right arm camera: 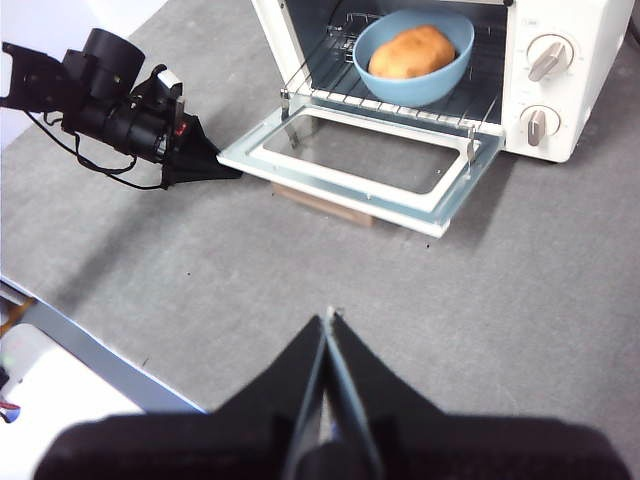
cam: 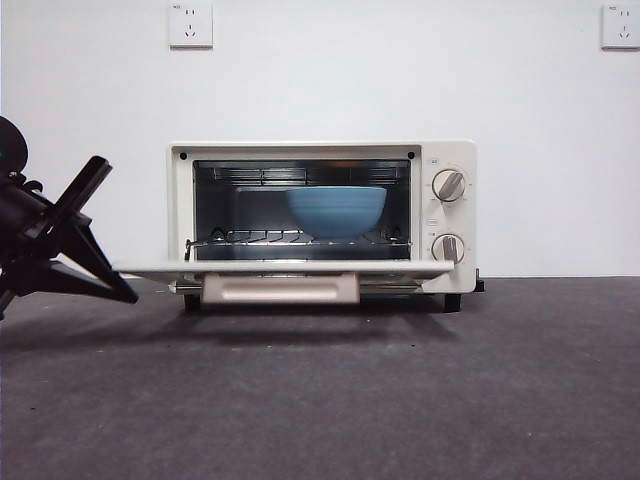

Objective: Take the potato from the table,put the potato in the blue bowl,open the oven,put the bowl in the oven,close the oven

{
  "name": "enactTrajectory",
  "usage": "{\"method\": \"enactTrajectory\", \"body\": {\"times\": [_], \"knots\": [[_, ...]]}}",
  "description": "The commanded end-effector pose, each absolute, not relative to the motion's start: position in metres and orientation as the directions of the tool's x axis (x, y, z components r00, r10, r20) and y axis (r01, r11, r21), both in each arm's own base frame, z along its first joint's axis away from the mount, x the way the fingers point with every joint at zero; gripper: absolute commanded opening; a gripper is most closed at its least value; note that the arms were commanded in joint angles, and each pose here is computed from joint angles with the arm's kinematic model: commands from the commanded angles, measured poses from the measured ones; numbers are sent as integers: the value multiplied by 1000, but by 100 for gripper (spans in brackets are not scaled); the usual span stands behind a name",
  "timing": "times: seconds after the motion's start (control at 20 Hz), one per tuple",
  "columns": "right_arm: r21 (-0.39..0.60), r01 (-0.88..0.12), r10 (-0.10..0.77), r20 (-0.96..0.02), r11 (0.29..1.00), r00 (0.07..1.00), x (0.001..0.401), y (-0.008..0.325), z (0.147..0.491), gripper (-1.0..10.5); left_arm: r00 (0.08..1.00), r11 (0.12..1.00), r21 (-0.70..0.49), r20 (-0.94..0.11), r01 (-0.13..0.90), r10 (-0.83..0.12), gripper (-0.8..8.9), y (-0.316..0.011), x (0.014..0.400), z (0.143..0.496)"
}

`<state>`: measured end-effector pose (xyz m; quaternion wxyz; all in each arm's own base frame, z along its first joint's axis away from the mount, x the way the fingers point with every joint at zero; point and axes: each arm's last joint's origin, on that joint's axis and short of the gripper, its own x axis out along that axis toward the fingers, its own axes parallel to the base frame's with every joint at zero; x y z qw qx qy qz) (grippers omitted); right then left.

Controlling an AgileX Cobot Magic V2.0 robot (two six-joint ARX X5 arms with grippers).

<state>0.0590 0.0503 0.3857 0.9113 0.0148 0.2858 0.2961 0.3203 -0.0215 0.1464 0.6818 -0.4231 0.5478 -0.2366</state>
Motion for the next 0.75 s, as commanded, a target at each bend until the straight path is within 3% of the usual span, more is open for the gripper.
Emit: {"method": "enactTrajectory", "body": {"times": [0.05,0.45,0.75], "knots": [[214,-520,549,-509,827,663,60,51,385,-11,280,479,-872,-488,-103,-827,-7,-24,327,153],[233,-507,549,-509,830,663,60,51,385,-11,337,448,-894,-428,-19,-839,-7,-24,354,193],[234,-506,548,-509,830,663,60,51,385,-11,455,483,-873,-404,68,-794,-6,-23,381,244]]}}
